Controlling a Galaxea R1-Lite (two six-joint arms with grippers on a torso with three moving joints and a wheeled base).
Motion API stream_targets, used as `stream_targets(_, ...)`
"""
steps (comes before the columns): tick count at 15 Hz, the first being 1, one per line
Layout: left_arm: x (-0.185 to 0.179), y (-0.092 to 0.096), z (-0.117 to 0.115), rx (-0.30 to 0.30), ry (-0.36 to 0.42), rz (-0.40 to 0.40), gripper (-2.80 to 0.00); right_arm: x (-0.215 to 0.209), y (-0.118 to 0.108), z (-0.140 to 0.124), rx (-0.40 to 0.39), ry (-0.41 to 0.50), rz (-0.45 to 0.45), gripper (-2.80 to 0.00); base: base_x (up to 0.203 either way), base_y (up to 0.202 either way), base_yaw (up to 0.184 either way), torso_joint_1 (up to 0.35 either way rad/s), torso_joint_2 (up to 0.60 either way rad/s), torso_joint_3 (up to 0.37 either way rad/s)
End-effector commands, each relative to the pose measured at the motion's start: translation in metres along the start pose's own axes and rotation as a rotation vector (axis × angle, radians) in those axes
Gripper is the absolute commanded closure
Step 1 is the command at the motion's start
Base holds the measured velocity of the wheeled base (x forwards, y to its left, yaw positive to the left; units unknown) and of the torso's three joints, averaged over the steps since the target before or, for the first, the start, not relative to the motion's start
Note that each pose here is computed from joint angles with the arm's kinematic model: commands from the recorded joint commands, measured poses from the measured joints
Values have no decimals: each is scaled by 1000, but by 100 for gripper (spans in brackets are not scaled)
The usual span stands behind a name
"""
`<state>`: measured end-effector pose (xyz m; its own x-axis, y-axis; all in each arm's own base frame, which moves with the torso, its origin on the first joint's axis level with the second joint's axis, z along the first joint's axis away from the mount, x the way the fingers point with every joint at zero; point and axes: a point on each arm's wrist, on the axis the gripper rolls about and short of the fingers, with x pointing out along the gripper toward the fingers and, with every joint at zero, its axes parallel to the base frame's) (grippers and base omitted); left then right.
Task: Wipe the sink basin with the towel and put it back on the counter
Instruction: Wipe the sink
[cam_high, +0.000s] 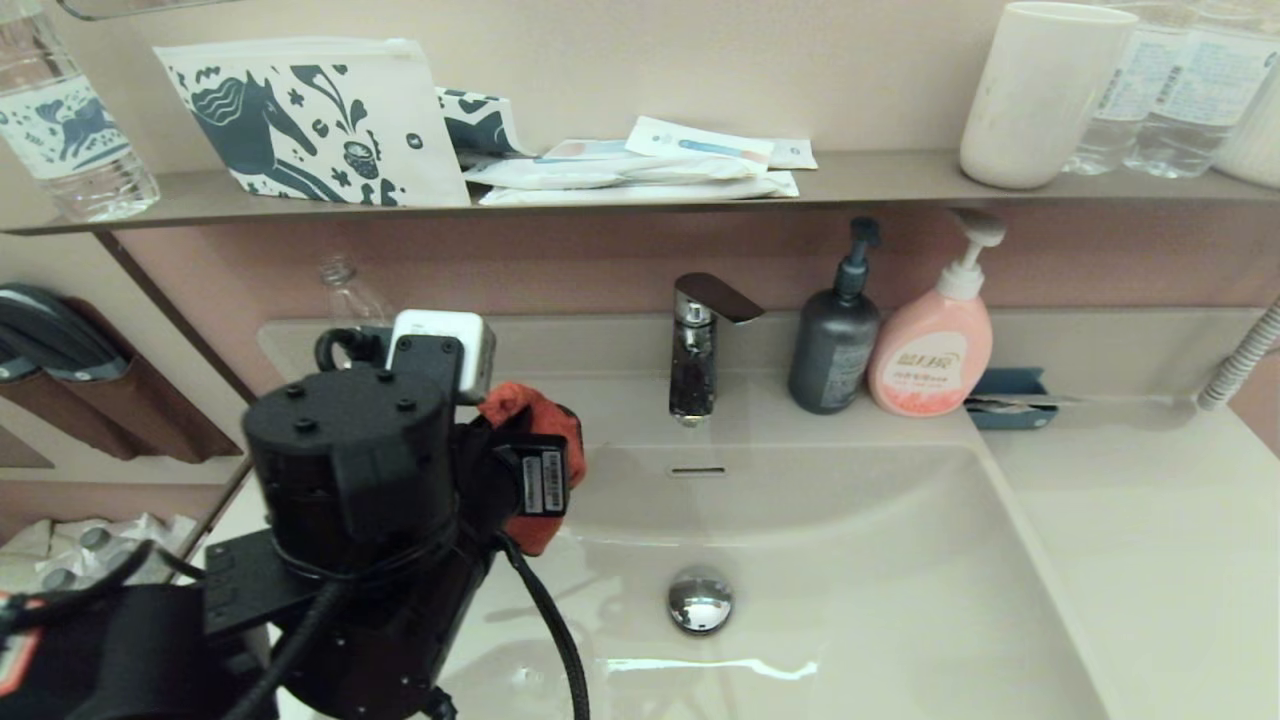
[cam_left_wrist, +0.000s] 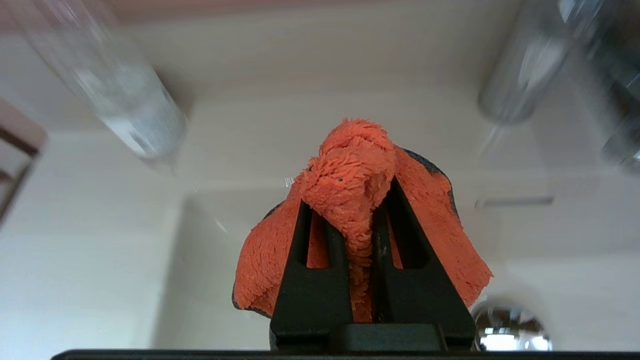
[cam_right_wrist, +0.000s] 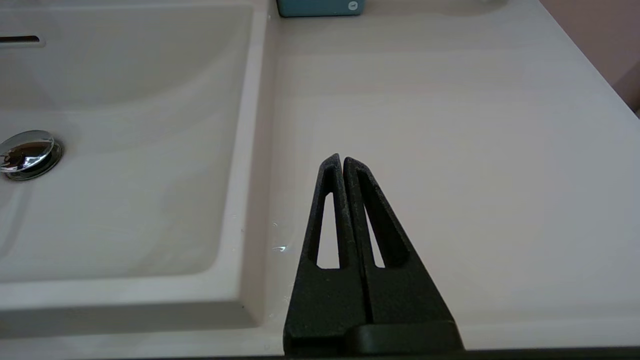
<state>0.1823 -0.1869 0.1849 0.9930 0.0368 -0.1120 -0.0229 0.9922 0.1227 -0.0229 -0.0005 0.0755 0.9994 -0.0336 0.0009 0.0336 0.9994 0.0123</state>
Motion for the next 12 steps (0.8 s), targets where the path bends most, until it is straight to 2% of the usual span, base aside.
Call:
stream_targets(1,12,-12,-44,57,110,22,0,0,0,0,0,1,0,0,0,0,0,0,0,0)
stream_targets(3,12,-10,-77,21,194,37,0,0,0,0,0,1,0,0,0,0,0,0,0,0)
stream_targets(5,14,-5,-105,21,295,3,0,0,0,0,0,1,0,0,0,0,0,0,0,0)
stream_targets(7,19,0,-100,8,328,-23,0,0,0,0,0,1,0,0,0,0,0,0,0,0)
stream_targets(9,22,-3,-82,-21,348,-48,0,0,0,0,0,1,0,0,0,0,0,0,0,0)
stream_targets(12,26,-9,-58,-77,418,-101,0,0,0,0,0,1,0,0,0,0,0,0,0,0)
